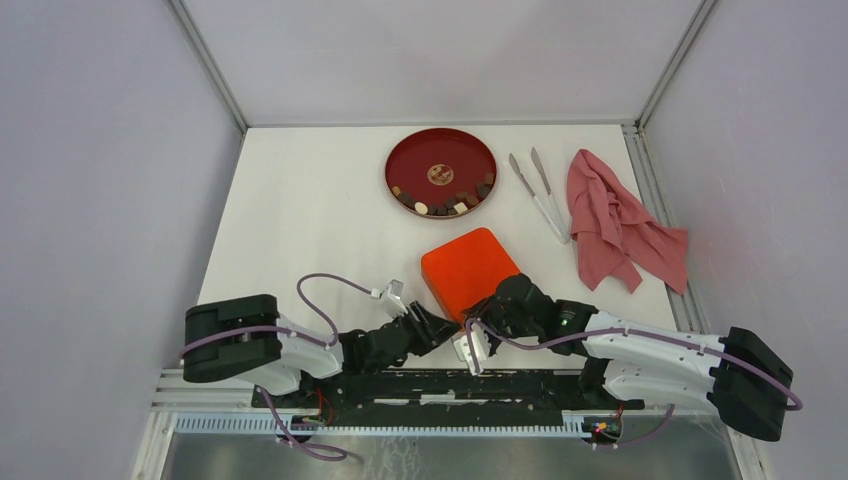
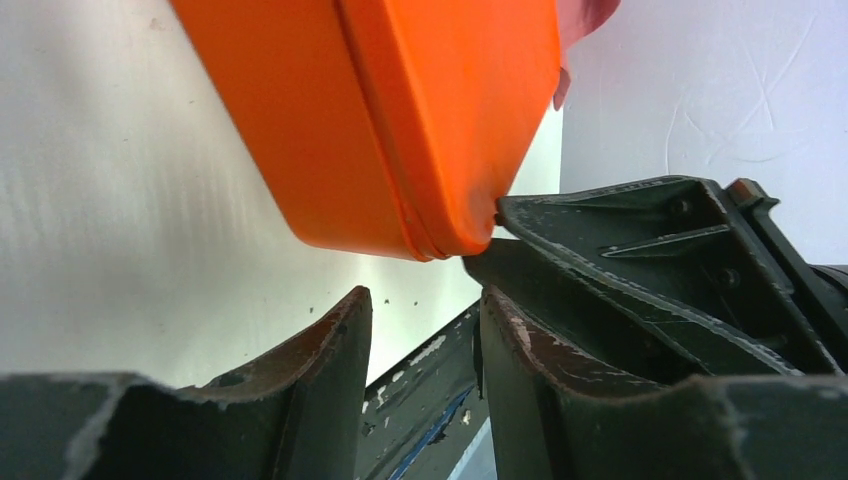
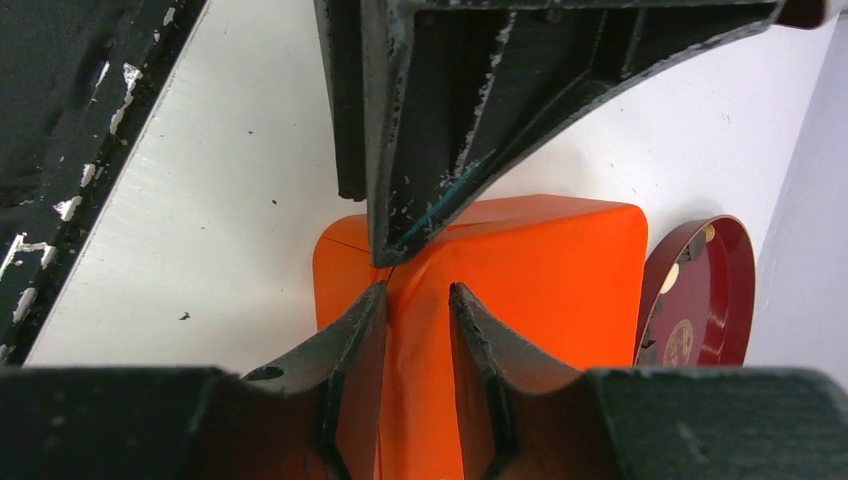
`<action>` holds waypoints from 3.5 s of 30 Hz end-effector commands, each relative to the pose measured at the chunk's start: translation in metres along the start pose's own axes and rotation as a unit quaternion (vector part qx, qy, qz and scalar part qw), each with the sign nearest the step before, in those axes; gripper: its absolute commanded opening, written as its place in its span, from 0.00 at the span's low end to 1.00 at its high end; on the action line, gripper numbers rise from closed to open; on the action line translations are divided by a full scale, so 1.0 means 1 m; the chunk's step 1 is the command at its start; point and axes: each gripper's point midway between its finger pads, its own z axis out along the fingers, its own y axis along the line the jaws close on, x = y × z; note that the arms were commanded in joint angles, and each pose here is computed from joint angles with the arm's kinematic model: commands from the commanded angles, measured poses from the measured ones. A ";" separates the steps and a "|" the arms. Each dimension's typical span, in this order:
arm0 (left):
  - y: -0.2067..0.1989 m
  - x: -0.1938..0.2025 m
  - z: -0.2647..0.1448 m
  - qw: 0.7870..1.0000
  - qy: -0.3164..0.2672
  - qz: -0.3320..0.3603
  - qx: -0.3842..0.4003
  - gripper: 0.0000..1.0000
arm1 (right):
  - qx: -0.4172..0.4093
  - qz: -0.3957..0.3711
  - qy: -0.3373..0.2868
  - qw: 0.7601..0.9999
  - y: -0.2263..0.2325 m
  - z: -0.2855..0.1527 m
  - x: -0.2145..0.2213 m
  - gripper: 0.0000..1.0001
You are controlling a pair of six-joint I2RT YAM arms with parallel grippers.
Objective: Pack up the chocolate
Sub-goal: Adjust the packing box at the center of the board.
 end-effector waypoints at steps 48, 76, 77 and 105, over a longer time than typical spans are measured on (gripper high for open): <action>0.003 0.004 0.015 0.998 -0.017 -0.059 0.015 0.40 | 0.078 0.007 0.079 0.994 -0.035 0.000 0.004 0.15; 0.013 -0.069 0.002 0.990 -0.035 0.077 -0.111 0.21 | 0.032 0.119 -0.023 0.992 -0.051 -0.039 0.005 0.39; 0.014 -0.073 0.002 0.990 -0.037 0.079 -0.112 0.21 | 0.043 0.134 -0.022 0.990 -0.056 -0.042 0.009 0.39; 0.019 -0.083 0.019 0.999 -0.002 0.041 -0.026 0.28 | 0.085 0.326 -0.075 0.939 -0.089 -0.070 0.055 0.37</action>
